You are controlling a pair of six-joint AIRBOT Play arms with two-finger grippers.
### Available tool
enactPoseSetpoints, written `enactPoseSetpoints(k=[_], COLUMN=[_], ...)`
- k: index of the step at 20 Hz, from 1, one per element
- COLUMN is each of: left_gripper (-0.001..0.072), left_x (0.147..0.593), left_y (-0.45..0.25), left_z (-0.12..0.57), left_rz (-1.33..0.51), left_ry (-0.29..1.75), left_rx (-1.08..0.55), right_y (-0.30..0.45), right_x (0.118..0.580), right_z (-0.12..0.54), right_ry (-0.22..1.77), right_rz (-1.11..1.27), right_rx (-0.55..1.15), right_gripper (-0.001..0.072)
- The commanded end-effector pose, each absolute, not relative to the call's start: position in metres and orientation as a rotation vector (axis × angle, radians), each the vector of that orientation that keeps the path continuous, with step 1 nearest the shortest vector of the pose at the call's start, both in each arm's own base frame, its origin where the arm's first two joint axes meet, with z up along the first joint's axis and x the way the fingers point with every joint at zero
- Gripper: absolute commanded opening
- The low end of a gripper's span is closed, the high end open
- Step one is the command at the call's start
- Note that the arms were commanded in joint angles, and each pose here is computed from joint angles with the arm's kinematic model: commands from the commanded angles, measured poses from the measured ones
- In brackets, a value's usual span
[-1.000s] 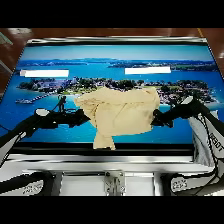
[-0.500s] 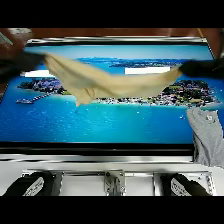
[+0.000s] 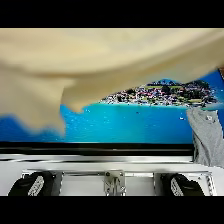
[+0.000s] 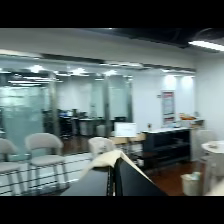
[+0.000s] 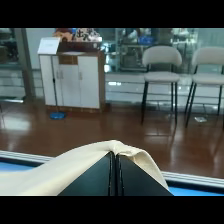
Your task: Fold the shirts.
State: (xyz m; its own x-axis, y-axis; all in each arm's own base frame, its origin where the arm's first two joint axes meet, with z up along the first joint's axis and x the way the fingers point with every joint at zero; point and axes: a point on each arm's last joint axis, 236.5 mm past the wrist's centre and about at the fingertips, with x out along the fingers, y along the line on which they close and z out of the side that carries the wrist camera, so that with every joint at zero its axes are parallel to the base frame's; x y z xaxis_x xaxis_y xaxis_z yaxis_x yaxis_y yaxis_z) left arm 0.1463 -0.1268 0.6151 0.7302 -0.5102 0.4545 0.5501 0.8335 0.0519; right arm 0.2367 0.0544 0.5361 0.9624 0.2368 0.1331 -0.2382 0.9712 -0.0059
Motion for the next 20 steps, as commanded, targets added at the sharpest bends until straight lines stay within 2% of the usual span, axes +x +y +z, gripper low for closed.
enactPoseSetpoints(k=[1, 4, 7, 10, 12, 16, 18, 20], left_gripper=[0.0036, 0.0036, 0.0036, 0.0036, 0.0036, 0.0037, 0.0037, 0.0037], left_x=[0.123, 0.151, 0.194, 0.243, 0.277, 0.352, 0.389, 0.419], left_y=[-0.102, -0.085, -0.069, -0.049, -0.039, -0.025, -0.024, -0.022], left_z=[0.613, 0.552, 0.453, 0.341, 0.265, 0.142, 0.106, 0.077], left_rz=[-0.395, -0.297, -0.262, -0.219, -0.187, -0.119, -0.151, -0.135], left_ry=[-0.454, -0.184, 0.185, 0.504, 0.66, 0.789, 0.793, 0.804], left_rx=[-0.061, -0.034, -0.051, -0.166, -0.29, -0.521, -0.502, -0.562], right_y=[0.043, 0.026, 0.022, 0.013, 0.006, 0.015, 0.032, 0.047], right_x=[0.204, 0.217, 0.249, 0.301, 0.345, 0.45, 0.506, 0.549], right_z=[0.517, 0.468, 0.387, 0.299, 0.235, 0.129, 0.104, 0.083], right_ry=[-0.048, 0.164, 0.521, 0.816, 0.945, 0.993, 0.901, 0.815], right_rz=[0.163, 0.101, 0.126, 0.138, 0.124, 0.136, 0.158, 0.156], right_rx=[-0.022, -0.026, 0.028, 0.097, 0.166, 0.385, 0.504, 0.598], right_gripper=[0.006, 0.006, 0.006, 0.006, 0.006, 0.006, 0.006, 0.006])
